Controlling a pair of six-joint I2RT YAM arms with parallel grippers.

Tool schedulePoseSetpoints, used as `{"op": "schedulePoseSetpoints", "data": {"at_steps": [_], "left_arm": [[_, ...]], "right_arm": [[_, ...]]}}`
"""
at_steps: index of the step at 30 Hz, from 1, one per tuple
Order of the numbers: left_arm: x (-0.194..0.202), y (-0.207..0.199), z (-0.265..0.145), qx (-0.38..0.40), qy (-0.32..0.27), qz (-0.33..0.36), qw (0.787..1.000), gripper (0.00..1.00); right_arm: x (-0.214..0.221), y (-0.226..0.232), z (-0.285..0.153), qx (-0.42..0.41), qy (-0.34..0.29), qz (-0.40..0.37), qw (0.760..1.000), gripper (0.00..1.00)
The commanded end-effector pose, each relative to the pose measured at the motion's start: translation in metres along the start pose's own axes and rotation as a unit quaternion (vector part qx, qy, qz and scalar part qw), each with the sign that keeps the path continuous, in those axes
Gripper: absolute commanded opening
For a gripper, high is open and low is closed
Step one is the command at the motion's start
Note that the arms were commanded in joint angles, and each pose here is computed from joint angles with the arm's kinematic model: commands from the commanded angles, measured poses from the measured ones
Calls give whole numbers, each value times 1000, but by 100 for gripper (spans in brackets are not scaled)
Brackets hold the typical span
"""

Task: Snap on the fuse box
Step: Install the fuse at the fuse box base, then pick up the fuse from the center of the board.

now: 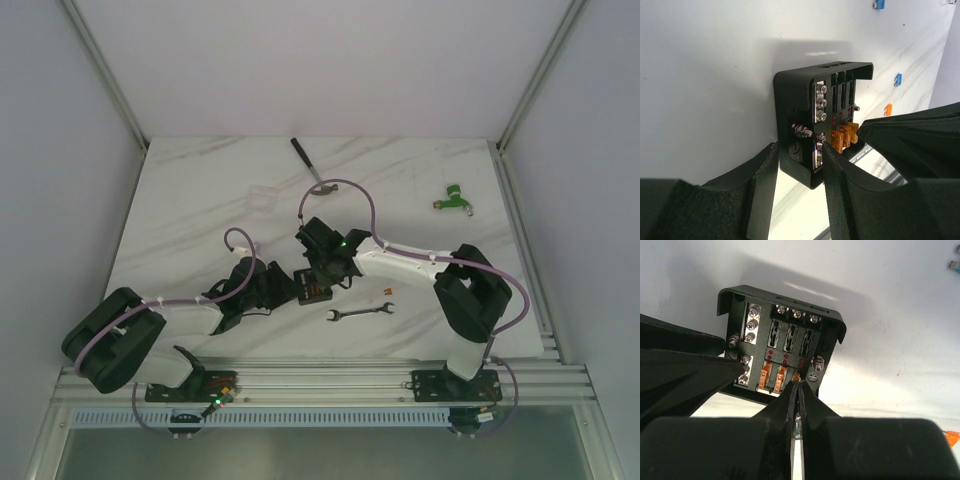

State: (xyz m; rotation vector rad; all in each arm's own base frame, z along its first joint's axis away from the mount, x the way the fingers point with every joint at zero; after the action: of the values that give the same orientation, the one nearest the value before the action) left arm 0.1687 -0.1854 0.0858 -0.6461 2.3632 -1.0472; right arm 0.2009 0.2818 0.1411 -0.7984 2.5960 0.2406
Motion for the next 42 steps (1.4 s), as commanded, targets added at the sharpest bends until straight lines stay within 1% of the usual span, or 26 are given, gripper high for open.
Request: {"op": "schedulePoseSetpoints", "data": {"at_steps": [1, 3, 5, 11, 13, 15, 16, 19, 20, 22, 25, 27, 29, 31, 34, 35, 37, 40, 42], "left_arm": [[1, 5, 0, -17, -3, 3, 1000, 49], [1, 5, 1, -17, -2, 2, 1000, 49], [1, 7, 1, -20, -1, 2, 1000, 49], [1, 9, 1, -25, -6, 1, 1000, 49], [1, 10, 1, -27, -8, 1, 1000, 49], [1, 9, 1, -27, -8, 2, 1000, 49], [1, 9, 0, -26, -8, 2, 1000, 49], [0, 7, -1, -24, -10, 4, 1000, 49], [-1, 6, -1, -23, -11, 5, 1000, 49], [-1, 4, -4, -21, -15, 6, 1000, 50], [-4, 1, -9, -19, -26, 12, 999, 52], [-5, 0, -12, -17, -33, 16, 999, 54], [-6, -1, -16, -16, -38, 19, 999, 57], [-7, -3, -20, -13, -43, 22, 999, 60], [-8, -3, -25, -15, -52, 27, 998, 64], [-9, -2, -26, -17, -55, 29, 998, 66], [-10, -3, -29, -17, -63, 33, 997, 71], [-12, -3, -33, -19, -73, 36, 997, 78], [-13, -4, -35, -19, -77, 38, 996, 82]], "right_arm": [[17, -3, 14, 13, 47, 2, 999, 8], [21, -2, 19, 5, 59, 1, 998, 5], [26, -2, 24, -1, 75, -1, 997, 0], [56, -7, 44, 16, 149, -11, 989, 0], [64, -10, 46, 24, 158, -12, 987, 0], [63, -11, 44, 24, 149, -14, 988, 0], [58, -9, 40, 20, 134, -18, 991, 0], [35, -2, 18, -10, 62, -19, 998, 0], [26, 0, 8, -20, 35, -17, 999, 6], [13, 1, -12, -28, -13, -12, 999, 9], [9, -7, -33, -11, -51, 4, 999, 21], [16, -20, -38, 9, -47, 18, 999, 27], [29, -38, -37, 46, -27, 38, 998, 33], [41, -55, -40, 65, -23, 59, 996, 42], [60, -80, -39, 97, -9, 96, 991, 47], [66, -87, -39, 107, -7, 106, 989, 51], [76, -101, -37, 123, -2, 128, 984, 54], [89, -116, -33, 134, 4, 150, 980, 55], [93, -121, -30, 126, 5, 158, 979, 55]]}}
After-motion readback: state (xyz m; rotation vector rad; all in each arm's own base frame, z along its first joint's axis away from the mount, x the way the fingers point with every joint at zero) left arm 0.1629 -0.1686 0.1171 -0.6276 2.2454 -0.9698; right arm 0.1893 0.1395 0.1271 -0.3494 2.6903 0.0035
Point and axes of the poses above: each gripper's point midway between its finger pads, its own z axis out along the fingers, its own y axis along the line the jaws close on, x = y × z, the point moved 10 cm from there along -z, back along the fingers, and after that the axes turned 7 degrees about -z, right-handed, at the moved point
